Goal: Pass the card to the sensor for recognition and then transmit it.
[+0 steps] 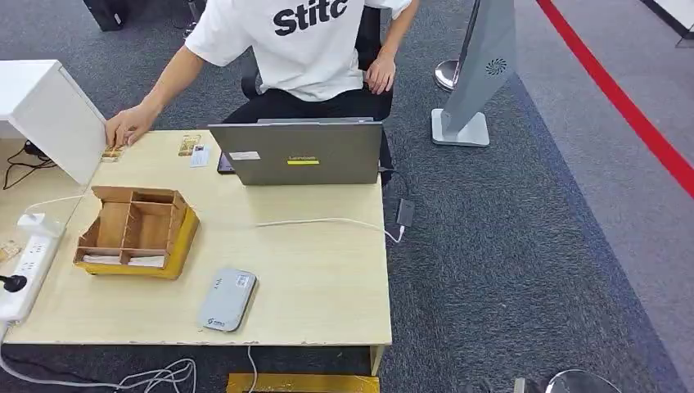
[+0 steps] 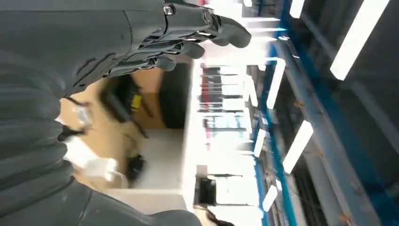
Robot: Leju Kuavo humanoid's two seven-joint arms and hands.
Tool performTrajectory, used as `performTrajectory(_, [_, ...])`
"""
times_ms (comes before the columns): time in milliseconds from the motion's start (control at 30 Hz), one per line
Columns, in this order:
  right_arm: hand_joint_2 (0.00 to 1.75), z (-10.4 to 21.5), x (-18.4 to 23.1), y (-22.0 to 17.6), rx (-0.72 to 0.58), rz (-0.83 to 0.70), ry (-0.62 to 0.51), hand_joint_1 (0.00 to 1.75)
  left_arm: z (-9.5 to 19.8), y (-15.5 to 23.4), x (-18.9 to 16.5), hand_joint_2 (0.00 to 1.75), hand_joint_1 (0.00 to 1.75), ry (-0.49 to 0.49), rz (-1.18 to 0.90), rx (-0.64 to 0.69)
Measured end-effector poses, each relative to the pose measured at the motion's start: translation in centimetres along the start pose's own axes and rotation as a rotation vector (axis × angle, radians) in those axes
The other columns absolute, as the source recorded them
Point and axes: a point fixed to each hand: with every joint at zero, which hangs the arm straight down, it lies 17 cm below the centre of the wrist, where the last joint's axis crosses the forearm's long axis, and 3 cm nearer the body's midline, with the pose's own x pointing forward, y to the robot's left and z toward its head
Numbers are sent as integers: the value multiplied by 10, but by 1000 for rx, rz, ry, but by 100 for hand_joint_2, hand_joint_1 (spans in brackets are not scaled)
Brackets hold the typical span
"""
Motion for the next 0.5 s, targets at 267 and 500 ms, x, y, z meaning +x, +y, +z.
performTrajectory(267, [175,-6,3,24,78,11,24,175,198,201,-171,175,175,690,65,637])
performTrajectory(500, [175,-10,10,38,116,6,12,175,377,211,-205,175,175,1222,-127,890])
